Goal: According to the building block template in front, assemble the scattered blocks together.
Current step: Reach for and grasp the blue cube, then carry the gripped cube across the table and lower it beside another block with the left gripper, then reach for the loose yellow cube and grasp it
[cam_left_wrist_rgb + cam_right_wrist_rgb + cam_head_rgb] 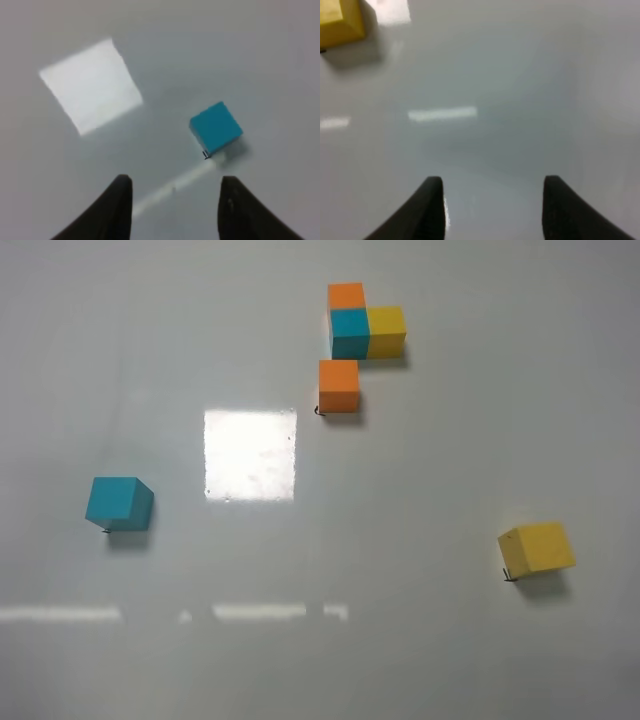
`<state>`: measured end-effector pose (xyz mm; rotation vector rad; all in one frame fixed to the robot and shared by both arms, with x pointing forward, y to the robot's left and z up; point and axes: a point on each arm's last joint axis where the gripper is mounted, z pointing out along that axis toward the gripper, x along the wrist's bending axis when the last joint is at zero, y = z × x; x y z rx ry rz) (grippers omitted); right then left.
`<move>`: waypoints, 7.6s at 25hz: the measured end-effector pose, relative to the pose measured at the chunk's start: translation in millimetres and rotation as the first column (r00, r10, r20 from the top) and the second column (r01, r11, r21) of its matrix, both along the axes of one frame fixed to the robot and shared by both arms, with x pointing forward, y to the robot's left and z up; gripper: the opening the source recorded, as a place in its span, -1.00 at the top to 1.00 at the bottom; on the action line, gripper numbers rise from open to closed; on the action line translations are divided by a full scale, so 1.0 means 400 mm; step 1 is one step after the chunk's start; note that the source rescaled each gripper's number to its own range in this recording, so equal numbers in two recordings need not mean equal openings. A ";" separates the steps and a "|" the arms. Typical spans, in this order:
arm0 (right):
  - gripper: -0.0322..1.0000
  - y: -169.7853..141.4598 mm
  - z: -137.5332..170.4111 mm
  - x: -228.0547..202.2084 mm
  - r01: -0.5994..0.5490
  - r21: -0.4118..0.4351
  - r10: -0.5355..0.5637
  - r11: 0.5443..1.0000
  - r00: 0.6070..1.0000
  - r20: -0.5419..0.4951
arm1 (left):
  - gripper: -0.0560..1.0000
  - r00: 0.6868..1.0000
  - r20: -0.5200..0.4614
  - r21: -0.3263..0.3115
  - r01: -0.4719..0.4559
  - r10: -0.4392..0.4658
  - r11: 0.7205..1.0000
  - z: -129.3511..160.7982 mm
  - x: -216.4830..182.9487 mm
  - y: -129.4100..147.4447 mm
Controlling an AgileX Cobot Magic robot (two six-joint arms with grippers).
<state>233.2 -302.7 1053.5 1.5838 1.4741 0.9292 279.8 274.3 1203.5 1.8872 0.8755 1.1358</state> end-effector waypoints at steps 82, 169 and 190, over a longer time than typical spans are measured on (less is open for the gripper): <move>0.50 0.000 0.000 0.000 0.000 0.001 0.000 1.000 1.000 0.000 | 0.69 0.829 -0.545 0.707 0.535 -0.126 0.463 -0.185 0.507 -0.298; 0.63 0.000 0.000 0.000 0.001 0.003 -0.001 1.000 1.000 0.000 | 0.07 0.863 -0.444 0.714 0.503 -0.242 0.486 -0.173 0.520 -0.711; 0.63 0.000 0.000 0.000 0.002 0.003 -0.002 1.000 1.000 0.000 | 0.01 0.938 -0.248 0.589 0.344 -0.242 0.731 0.048 0.490 -0.608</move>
